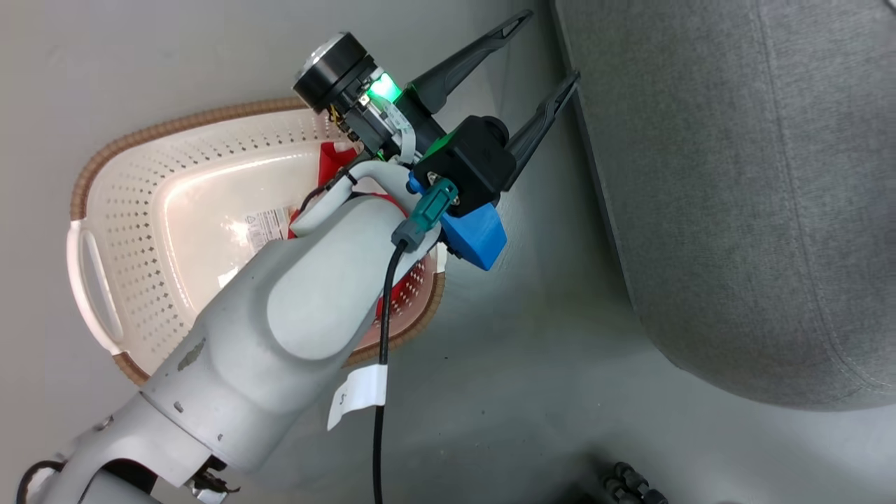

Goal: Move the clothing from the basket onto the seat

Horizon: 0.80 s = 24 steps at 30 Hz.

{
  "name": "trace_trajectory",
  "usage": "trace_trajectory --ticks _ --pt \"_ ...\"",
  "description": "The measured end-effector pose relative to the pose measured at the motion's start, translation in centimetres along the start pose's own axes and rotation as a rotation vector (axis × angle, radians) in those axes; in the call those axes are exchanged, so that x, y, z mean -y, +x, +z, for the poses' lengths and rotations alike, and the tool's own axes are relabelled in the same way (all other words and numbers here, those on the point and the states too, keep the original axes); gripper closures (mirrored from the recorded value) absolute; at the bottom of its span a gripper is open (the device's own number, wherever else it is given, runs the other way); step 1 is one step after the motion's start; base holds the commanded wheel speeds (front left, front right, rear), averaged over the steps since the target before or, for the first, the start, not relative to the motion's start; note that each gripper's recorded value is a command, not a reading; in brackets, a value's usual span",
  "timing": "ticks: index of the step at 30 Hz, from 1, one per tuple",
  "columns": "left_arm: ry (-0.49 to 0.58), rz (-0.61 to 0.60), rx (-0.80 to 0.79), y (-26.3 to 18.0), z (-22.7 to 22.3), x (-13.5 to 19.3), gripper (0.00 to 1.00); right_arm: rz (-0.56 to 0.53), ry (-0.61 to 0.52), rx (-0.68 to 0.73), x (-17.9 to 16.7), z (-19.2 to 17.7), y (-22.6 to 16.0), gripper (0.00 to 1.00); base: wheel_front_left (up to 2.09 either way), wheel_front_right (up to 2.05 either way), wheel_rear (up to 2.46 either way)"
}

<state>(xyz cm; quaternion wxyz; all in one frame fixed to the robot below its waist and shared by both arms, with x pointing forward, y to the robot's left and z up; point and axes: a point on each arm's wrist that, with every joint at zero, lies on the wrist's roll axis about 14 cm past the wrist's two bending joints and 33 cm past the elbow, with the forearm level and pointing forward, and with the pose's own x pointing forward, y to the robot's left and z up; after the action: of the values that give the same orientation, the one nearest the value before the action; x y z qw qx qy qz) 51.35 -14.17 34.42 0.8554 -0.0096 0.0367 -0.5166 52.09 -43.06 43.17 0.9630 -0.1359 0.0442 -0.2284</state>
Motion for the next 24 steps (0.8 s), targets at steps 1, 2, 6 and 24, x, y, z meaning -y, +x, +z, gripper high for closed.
trace_trajectory --ticks 1,2,6,24 --pt "0.000 0.002 0.003 -0.1 0.4 0.1 0.00 -0.002 0.000 0.000 0.2 0.1 -0.5 0.00 0.00 0.00 0.00" --pt "0.003 0.001 0.005 -0.1 0.7 0.2 0.00 -0.005 0.001 -0.002 0.4 0.1 -1.1 0.00 0.00 0.00 0.00" --pt "0.009 0.005 0.018 -0.6 2.5 1.0 0.00 -0.014 0.004 -0.017 1.3 0.2 -3.9 0.00 0.00 0.00 0.00" --pt "0.007 0.439 0.136 -10.9 12.7 -3.9 0.00 0.254 0.102 0.224 -5.5 10.9 -10.5 0.00 0.00 0.00 0.00"
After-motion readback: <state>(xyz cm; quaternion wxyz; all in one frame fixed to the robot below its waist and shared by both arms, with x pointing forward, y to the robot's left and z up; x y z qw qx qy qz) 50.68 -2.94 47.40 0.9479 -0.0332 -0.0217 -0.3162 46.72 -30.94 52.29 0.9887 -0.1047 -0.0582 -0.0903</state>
